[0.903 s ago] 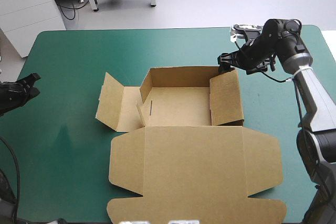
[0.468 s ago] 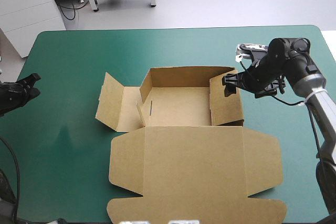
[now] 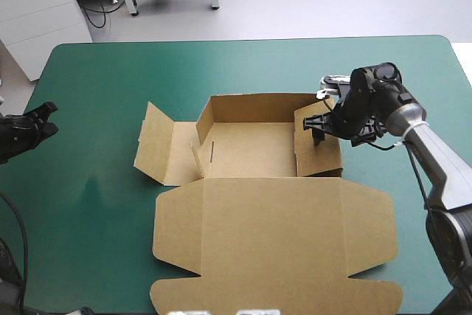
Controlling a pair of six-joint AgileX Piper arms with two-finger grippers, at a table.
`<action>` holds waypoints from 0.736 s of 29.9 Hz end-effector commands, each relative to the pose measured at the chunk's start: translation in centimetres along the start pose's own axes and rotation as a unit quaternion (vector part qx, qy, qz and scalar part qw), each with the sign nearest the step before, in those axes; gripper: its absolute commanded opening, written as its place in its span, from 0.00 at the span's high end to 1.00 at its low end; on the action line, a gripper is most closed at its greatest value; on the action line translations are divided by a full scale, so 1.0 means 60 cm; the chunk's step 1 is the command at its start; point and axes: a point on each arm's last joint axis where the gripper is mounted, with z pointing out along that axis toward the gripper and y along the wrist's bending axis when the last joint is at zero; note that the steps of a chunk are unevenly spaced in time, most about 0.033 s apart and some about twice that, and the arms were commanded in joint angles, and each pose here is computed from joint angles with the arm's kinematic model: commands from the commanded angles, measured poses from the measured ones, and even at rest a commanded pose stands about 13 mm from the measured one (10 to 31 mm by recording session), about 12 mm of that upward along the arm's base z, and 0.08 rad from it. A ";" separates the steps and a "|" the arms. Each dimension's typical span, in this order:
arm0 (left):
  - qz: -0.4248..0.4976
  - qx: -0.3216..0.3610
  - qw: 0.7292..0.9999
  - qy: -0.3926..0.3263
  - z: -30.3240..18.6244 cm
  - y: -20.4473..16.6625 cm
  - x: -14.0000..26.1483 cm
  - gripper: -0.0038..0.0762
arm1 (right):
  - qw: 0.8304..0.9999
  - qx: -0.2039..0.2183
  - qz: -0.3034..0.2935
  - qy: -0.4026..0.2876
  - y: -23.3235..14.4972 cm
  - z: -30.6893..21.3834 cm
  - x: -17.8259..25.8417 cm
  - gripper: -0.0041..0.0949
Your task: Fold the box
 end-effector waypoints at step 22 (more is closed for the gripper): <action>-0.003 0.034 0.999 -0.034 -0.028 -0.029 -0.010 0.97 | 0.999 0.001 -0.013 -0.035 0.005 -0.031 -0.033 0.97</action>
